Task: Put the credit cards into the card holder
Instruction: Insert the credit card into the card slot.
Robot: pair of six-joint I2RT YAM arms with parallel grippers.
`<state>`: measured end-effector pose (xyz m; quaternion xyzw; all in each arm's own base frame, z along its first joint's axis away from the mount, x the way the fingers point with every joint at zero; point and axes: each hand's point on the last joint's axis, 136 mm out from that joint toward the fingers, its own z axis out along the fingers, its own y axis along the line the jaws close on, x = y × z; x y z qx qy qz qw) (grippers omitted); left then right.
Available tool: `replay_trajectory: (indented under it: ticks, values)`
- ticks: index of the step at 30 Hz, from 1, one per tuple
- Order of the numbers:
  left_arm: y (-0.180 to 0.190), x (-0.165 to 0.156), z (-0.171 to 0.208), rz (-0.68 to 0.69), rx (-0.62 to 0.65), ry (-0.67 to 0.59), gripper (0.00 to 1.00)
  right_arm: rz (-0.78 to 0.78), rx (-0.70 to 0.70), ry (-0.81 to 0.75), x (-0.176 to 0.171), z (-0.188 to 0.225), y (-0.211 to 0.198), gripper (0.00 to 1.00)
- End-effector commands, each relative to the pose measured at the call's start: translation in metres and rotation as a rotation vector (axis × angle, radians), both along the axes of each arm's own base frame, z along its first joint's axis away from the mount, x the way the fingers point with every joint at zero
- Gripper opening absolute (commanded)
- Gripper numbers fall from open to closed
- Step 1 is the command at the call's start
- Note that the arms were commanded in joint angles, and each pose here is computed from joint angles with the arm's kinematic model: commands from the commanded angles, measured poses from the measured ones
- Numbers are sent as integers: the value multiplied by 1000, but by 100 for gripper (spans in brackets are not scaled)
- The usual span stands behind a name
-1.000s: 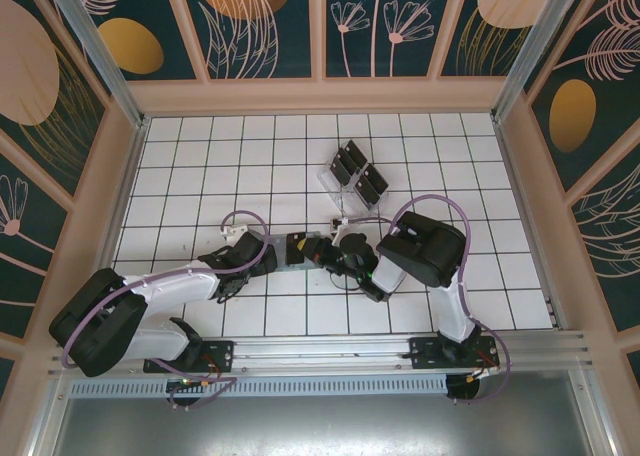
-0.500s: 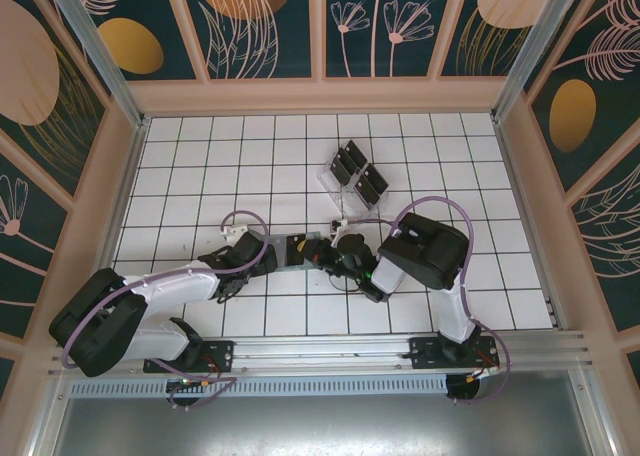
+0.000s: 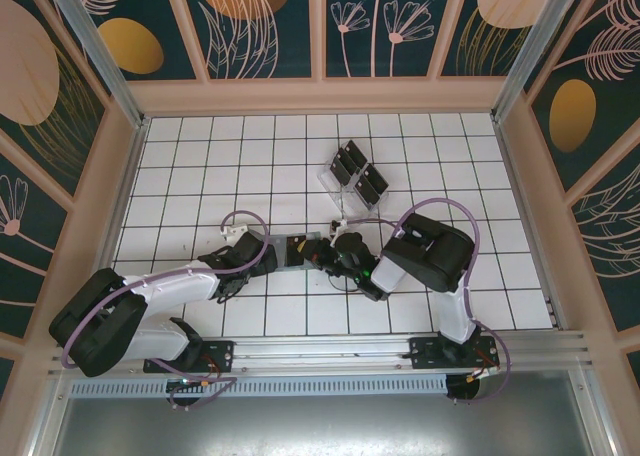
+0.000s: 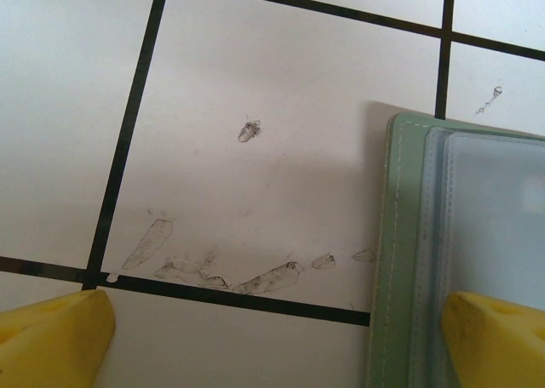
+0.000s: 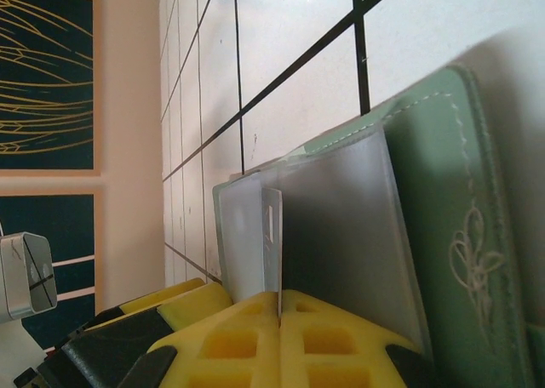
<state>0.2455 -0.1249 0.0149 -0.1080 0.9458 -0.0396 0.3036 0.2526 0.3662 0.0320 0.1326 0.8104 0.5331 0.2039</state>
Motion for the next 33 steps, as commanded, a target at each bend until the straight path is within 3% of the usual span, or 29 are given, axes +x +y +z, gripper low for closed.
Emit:
replay_trajectory:
  ticks: [1, 31, 33]
  values:
    - [15, -22, -21, -15, 73, 93, 99, -8, -110, 89, -13, -33, -13, 0]
    - [15, -22, -22, -18, 73, 96, 99, 91, -118, 125, -20, -41, 7, 0]
    - [15, -22, -22, -19, 72, 95, 98, 104, -129, 121, -19, -40, 8, 4]
